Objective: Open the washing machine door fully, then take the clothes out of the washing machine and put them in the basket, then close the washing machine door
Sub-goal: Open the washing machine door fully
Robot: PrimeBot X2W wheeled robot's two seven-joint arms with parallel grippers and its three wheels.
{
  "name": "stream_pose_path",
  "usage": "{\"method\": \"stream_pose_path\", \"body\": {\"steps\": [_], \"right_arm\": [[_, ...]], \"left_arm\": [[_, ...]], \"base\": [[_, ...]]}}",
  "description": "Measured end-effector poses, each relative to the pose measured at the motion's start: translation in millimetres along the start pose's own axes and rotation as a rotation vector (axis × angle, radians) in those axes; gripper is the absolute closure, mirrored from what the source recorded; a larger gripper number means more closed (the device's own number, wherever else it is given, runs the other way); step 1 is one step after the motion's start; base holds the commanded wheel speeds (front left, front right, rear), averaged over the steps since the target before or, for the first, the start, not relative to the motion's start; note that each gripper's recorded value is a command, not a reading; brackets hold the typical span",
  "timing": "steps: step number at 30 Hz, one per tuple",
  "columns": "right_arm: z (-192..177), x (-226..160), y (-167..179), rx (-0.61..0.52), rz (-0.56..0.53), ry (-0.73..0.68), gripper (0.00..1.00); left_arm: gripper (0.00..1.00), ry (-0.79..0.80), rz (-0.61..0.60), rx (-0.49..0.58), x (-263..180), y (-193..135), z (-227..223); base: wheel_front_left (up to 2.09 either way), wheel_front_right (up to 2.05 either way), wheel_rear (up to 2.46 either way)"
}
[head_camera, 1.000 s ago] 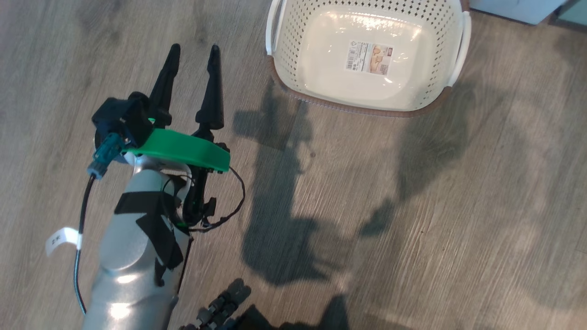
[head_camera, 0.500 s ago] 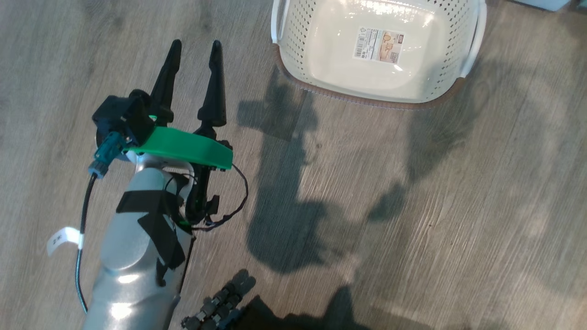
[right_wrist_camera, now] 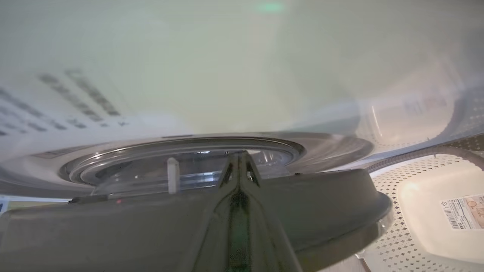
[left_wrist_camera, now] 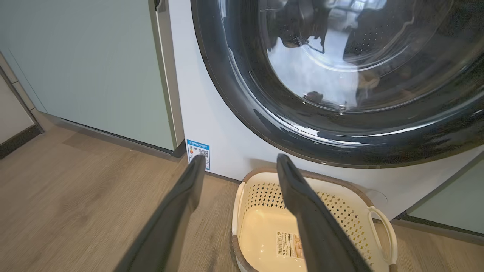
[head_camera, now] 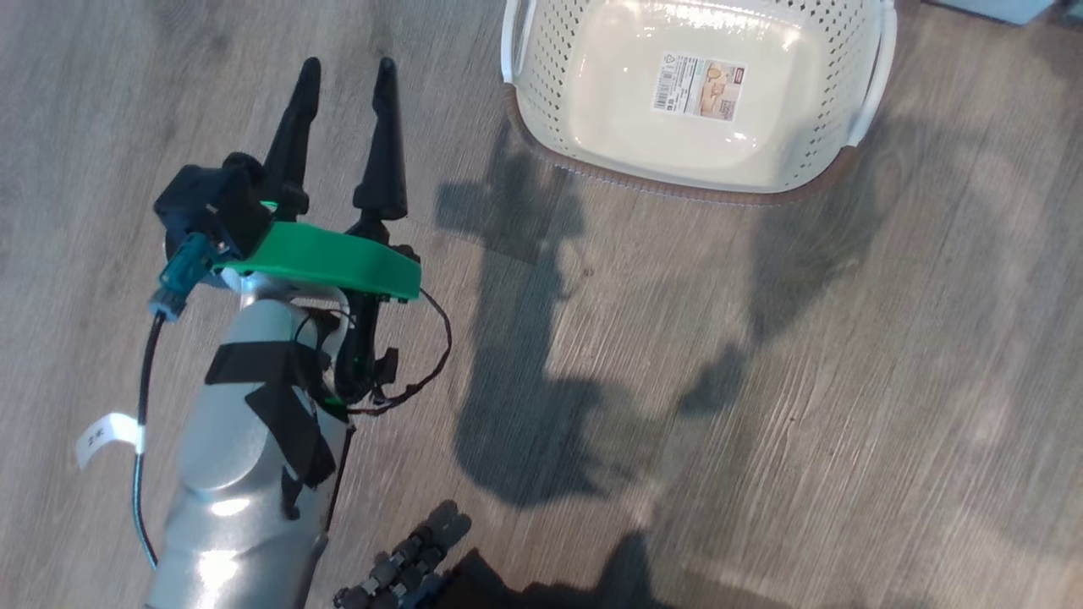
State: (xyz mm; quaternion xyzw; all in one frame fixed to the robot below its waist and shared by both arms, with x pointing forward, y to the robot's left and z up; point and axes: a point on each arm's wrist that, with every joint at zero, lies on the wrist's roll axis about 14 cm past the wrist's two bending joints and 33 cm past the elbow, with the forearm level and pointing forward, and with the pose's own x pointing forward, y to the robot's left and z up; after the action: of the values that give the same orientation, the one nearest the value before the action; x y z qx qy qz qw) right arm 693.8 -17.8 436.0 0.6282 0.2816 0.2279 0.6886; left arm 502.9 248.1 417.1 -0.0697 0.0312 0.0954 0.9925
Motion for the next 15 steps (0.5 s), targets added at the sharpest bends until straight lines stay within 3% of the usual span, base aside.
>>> {"method": "stream_pose_path", "body": {"steps": [15], "right_arm": [[-62.2,-23.9,-4.7,-0.058,-0.075,0.222,1.0]], "left_arm": [[0.0,-0.055,-0.02,-0.012,-5.4,-6.2,27.7]], "base": [[0.0,0.0,0.0]]}}
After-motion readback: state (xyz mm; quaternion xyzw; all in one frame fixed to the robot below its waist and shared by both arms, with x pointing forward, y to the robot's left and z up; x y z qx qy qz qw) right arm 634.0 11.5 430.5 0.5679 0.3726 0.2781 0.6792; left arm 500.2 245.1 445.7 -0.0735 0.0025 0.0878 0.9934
